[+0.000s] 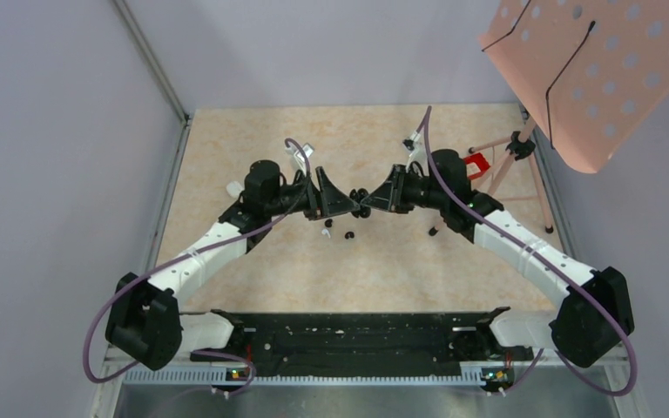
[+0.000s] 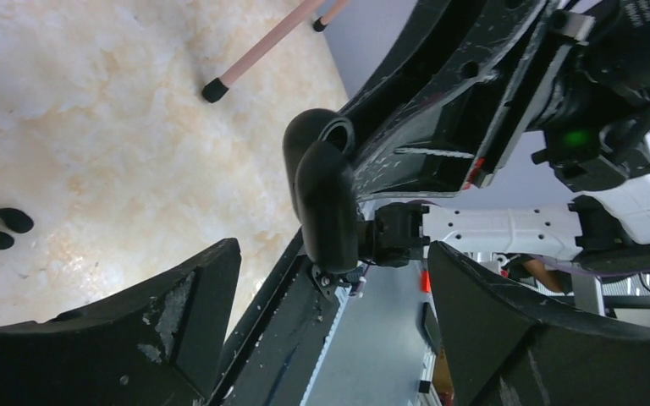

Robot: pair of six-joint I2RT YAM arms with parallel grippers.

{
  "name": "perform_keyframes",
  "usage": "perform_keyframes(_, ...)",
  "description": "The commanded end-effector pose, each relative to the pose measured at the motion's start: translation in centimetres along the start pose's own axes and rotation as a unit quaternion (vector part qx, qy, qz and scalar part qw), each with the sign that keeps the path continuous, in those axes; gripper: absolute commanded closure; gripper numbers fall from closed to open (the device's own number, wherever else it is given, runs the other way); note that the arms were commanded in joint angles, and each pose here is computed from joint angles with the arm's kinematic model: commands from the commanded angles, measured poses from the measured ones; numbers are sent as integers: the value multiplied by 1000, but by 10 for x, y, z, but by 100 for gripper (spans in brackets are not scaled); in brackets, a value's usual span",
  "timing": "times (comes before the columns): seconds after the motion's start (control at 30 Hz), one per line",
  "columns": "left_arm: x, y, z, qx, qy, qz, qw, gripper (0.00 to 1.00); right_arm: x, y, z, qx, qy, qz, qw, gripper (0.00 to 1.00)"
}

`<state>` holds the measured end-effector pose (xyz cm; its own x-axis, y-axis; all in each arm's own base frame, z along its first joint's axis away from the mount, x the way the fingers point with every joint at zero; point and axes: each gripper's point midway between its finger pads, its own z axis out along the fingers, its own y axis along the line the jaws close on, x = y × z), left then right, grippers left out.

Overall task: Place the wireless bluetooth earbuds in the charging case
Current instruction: Pass from the right arm to the left

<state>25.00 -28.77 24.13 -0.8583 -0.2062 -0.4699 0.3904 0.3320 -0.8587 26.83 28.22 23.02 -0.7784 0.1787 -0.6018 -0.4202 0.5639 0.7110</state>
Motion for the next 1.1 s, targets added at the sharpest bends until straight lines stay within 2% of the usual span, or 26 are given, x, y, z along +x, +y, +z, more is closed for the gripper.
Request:
perform_keyframes(0.0, -9, -25, -1, 63, -10, 26, 998, 16, -6, 19, -4, -46, -10, -19, 999, 100)
perform_keyframes(0.3, -7, -7, 3, 53, -20, 7, 998, 29, -4, 27, -4, -83, -5, -3, 997, 100)
perform_keyframes(0.47, -4, -8, 1, 64, -21, 0, 998, 36, -1, 26, -5, -88, -1, 5, 996, 100)
perform_keyframes(0.73, -6, -15, -4, 74, -27, 0, 997, 42, 1, 22, -4, -87, 0, 12, 996, 100)
perform_keyframes(1.07, -9, -21, -5, 83, -32, -2, 996, 57, 2, 20, -2, -85, 3, 15, 996, 100)
